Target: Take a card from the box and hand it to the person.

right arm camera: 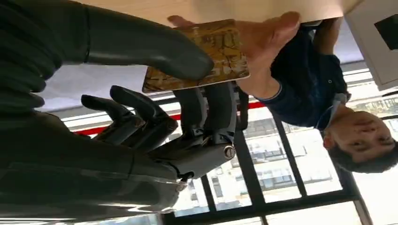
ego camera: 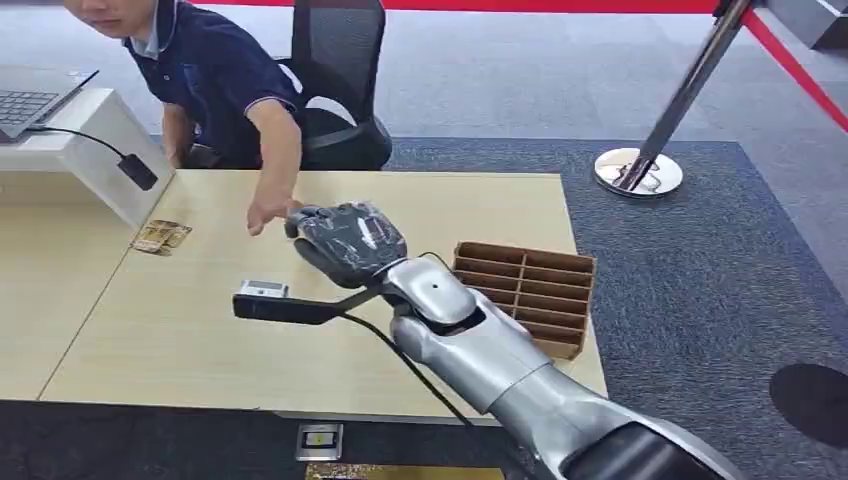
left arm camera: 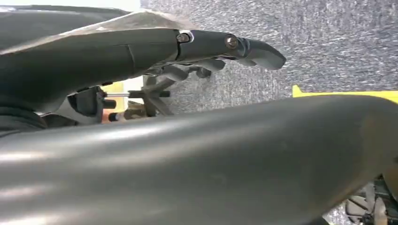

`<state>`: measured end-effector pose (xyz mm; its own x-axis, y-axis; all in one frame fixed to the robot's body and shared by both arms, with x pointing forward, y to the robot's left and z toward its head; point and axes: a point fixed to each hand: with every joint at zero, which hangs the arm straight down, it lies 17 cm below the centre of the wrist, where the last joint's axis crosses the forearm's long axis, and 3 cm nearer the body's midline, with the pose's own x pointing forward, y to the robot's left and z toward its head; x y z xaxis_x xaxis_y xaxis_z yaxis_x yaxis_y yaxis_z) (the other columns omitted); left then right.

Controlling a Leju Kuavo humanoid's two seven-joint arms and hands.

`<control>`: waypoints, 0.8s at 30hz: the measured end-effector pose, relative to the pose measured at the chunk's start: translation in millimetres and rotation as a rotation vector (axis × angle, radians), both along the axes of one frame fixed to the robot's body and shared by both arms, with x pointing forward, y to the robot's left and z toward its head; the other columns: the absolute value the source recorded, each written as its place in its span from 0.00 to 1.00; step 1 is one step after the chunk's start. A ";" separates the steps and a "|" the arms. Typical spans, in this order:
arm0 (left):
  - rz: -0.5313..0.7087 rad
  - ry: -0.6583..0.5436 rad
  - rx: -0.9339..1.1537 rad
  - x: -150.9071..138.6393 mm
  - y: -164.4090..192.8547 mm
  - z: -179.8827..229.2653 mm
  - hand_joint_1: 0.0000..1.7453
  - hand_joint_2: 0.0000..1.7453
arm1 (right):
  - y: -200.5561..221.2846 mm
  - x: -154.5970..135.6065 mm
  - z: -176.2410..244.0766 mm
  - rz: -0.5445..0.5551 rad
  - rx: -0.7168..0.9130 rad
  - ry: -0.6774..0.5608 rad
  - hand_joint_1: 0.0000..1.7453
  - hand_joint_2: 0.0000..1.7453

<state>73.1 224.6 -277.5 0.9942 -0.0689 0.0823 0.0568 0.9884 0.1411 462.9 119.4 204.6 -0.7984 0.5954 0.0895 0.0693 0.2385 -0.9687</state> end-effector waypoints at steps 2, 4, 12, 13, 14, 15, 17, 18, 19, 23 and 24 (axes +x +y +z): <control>0.011 0.000 0.002 0.3 0.5 0.0 0.00 0.00 | 2.1 -1.0 -0.4 0.006 0.000 0.013 1.00 1.00; 0.019 -0.002 0.001 0.8 0.6 0.1 0.00 0.00 | 3.5 -0.3 0.5 0.010 -0.001 0.023 1.00 1.00; 0.033 -0.007 0.002 2.3 1.0 0.2 0.00 0.00 | 13.7 -6.3 -0.5 0.041 -0.011 0.054 1.00 1.00; 0.031 -0.005 0.001 1.9 0.7 0.2 0.00 0.00 | 14.6 -7.0 -1.0 0.041 -0.014 0.055 1.00 1.00; 0.026 -0.001 -0.001 1.2 0.3 0.1 0.00 0.00 | 15.9 -8.0 -1.8 0.042 -0.018 0.055 1.00 1.00; 0.024 0.000 -0.002 1.0 0.1 0.1 0.00 0.00 | 16.5 -8.4 -2.1 0.043 -0.021 0.055 1.00 1.00; 0.019 0.005 -0.004 0.3 -0.5 0.1 0.00 0.00 | 18.5 -10.5 -4.6 0.049 -0.033 0.057 1.00 1.00; 0.016 0.006 -0.005 0.0 -0.6 0.1 0.00 0.00 | 19.8 -12.0 -6.3 0.051 -0.039 0.059 1.00 1.00; 0.015 0.007 -0.006 -0.1 -0.6 0.0 0.00 0.00 | 20.0 -12.0 -6.9 0.049 -0.041 0.061 1.00 1.00; 0.015 0.002 -0.004 0.7 -0.2 0.1 0.00 0.00 | 21.1 -10.5 -4.5 0.038 -0.013 0.096 0.00 1.00; 0.015 -0.002 -0.003 1.4 0.3 0.1 0.00 0.00 | 21.3 -9.7 -3.5 0.036 0.001 0.117 0.00 1.00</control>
